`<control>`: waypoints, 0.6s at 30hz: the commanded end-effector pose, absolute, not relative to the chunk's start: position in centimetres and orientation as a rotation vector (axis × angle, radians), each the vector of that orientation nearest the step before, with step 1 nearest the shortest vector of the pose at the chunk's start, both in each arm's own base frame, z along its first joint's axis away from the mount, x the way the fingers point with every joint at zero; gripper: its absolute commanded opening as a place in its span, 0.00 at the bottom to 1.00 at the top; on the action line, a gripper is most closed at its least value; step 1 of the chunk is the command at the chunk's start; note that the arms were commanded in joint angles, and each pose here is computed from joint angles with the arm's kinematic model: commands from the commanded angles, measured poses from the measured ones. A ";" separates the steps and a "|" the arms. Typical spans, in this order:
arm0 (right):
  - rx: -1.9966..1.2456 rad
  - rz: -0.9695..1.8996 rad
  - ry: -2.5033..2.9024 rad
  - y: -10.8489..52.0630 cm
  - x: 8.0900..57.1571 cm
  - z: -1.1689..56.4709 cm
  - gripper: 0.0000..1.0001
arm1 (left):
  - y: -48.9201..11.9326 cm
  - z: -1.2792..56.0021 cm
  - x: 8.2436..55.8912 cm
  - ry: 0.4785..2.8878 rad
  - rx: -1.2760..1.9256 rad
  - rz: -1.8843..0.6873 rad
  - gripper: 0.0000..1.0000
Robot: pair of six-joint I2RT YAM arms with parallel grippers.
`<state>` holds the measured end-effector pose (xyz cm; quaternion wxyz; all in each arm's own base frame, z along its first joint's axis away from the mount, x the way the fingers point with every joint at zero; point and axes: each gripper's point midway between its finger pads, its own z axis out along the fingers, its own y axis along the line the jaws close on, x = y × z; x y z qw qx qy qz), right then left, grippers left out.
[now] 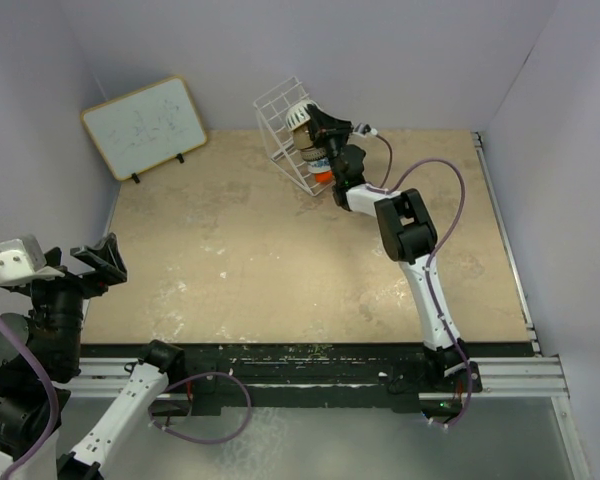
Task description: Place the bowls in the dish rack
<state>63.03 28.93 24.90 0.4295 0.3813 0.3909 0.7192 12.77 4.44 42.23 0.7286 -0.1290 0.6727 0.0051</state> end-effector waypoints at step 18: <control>1.028 1.784 1.156 29.7 61.3 27.0 0.38 | 4.8 42.7 12.2 1.455 -0.305 -0.007 0.99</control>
